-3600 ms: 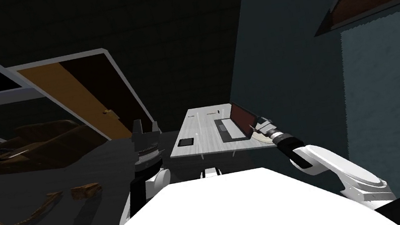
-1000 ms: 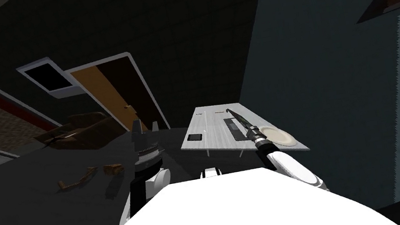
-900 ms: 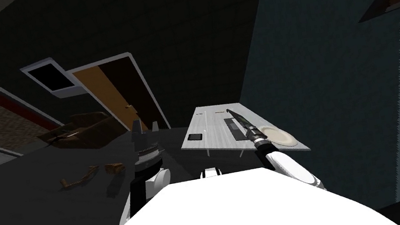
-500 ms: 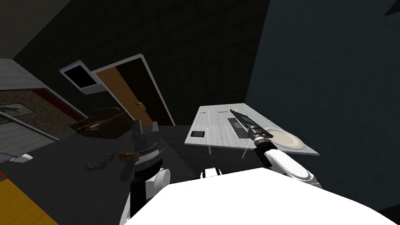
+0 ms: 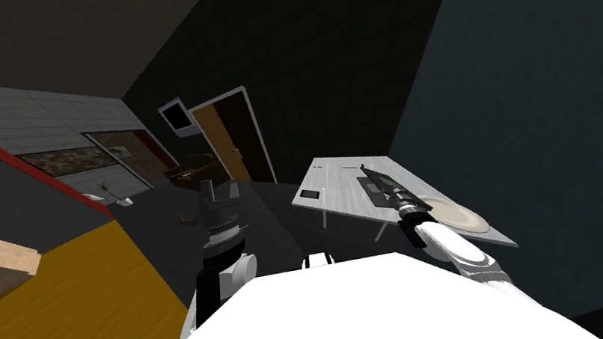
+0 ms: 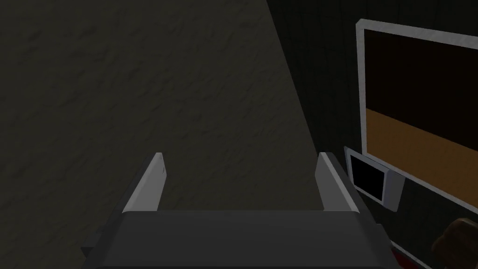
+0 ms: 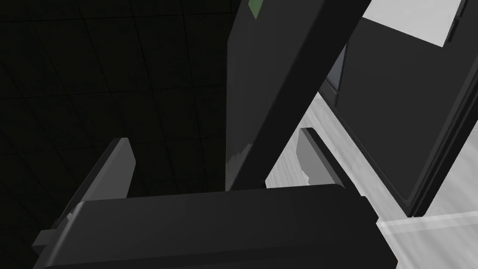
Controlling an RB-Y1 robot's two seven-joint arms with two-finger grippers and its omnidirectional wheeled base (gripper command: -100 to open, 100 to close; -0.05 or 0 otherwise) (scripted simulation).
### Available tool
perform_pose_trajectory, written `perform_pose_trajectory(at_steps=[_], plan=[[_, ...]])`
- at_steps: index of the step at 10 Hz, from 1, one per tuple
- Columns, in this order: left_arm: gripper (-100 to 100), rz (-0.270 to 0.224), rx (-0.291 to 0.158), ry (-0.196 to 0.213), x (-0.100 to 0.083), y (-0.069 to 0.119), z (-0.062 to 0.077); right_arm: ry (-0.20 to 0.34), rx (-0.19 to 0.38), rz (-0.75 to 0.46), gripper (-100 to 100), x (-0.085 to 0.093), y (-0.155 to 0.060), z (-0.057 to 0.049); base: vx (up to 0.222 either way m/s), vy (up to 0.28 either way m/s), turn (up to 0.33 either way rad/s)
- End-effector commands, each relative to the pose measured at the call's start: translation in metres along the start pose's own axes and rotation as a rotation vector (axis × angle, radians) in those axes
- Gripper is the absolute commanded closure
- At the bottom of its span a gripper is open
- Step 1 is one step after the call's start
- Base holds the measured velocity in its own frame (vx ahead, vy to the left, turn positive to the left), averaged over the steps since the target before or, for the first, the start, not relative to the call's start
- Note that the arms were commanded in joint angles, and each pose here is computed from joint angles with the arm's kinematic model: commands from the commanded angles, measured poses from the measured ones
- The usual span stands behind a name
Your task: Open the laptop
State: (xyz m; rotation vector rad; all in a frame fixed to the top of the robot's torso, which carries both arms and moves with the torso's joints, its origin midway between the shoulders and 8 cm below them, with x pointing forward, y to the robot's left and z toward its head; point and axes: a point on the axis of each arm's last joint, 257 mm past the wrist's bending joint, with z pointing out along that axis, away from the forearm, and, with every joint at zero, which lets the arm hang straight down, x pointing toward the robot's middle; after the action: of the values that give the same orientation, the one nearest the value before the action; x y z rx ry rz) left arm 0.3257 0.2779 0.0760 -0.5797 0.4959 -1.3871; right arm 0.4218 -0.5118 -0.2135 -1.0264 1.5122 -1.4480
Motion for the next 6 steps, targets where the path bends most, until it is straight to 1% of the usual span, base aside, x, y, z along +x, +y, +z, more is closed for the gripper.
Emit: perform_pose_trajectory(at_steps=[1,2,3,4,5,6], plan=[[0,0.000,0.000,0.000,0.000,0.000,0.000,0.054,-0.005,-0.004,-100,0.033,-0.004,0.004,-0.071,0.029,0.164],[0,0.000,0.000,0.000,0.000,0.000,0.000,0.103,-0.006,-0.004,-100,0.065,-0.009,0.008,-0.097,0.045,0.276],[0,0.000,0.000,0.000,0.000,0.000,0.000,0.141,0.002,0.008,-100,0.088,-0.017,0.011,-0.152,0.087,0.449],[0,0.000,0.000,0.000,0.000,0.000,0.000,0.152,-0.003,-0.003,-100,0.096,-0.016,0.011,-0.121,0.085,0.227],[0,0.000,0.000,0.000,0.000,0.000,0.000,0.194,0.005,0.002,-100,0.123,-0.027,0.014,-0.128,0.090,0.329],[0,0.000,0.000,0.000,0.000,0.000,0.000,0.245,0.019,0.012,-100,0.153,-0.039,0.014,-0.135,0.099,0.440]])
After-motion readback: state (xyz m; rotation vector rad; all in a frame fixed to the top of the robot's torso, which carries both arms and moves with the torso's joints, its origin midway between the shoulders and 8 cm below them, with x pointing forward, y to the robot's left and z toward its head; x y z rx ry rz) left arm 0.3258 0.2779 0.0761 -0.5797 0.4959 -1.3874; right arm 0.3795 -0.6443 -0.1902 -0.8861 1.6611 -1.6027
